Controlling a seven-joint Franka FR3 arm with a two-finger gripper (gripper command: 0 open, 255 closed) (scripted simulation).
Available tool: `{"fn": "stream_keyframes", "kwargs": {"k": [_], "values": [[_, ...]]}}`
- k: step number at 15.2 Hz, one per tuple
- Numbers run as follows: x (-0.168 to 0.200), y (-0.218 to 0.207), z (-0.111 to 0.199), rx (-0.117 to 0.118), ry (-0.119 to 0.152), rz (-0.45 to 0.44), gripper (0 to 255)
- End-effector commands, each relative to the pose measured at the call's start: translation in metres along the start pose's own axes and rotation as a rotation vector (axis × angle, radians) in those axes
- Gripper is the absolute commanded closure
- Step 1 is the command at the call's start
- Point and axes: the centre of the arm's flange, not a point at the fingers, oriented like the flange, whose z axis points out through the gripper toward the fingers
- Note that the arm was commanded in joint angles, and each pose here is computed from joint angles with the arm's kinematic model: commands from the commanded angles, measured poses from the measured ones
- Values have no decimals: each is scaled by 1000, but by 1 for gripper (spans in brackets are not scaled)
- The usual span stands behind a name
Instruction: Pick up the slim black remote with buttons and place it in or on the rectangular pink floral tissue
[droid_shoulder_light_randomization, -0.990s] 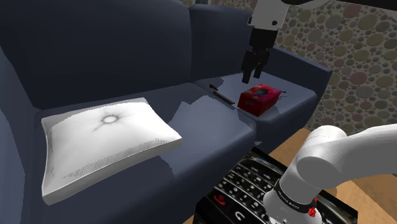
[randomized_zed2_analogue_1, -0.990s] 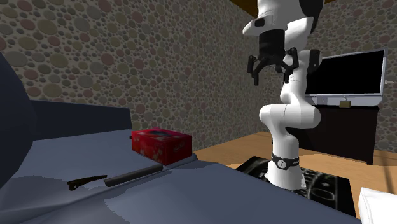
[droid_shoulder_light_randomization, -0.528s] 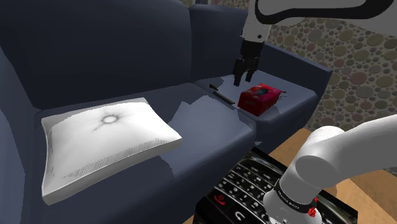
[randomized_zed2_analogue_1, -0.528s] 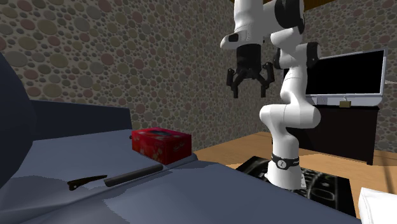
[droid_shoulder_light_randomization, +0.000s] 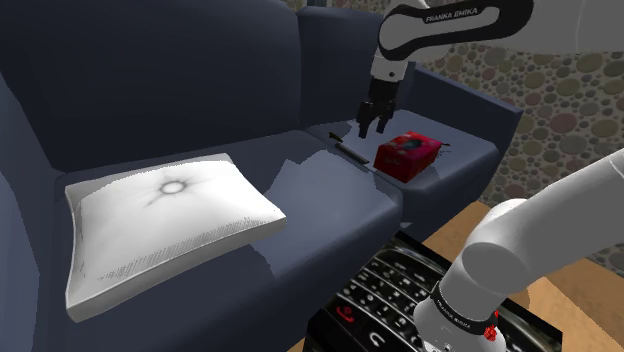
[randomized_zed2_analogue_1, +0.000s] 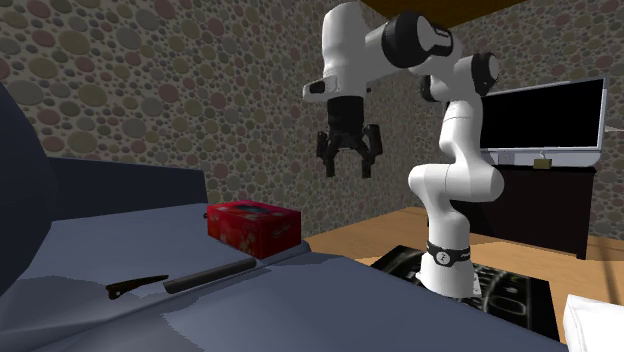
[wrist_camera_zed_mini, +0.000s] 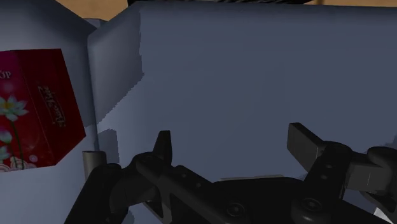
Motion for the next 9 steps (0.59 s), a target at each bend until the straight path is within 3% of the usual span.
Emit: {"fn": "stream_keyframes", "kwargs": {"k": [1,9], "values": [[15,17,14,3,2,14,0],[76,89,64,17,10,70,0]]}}
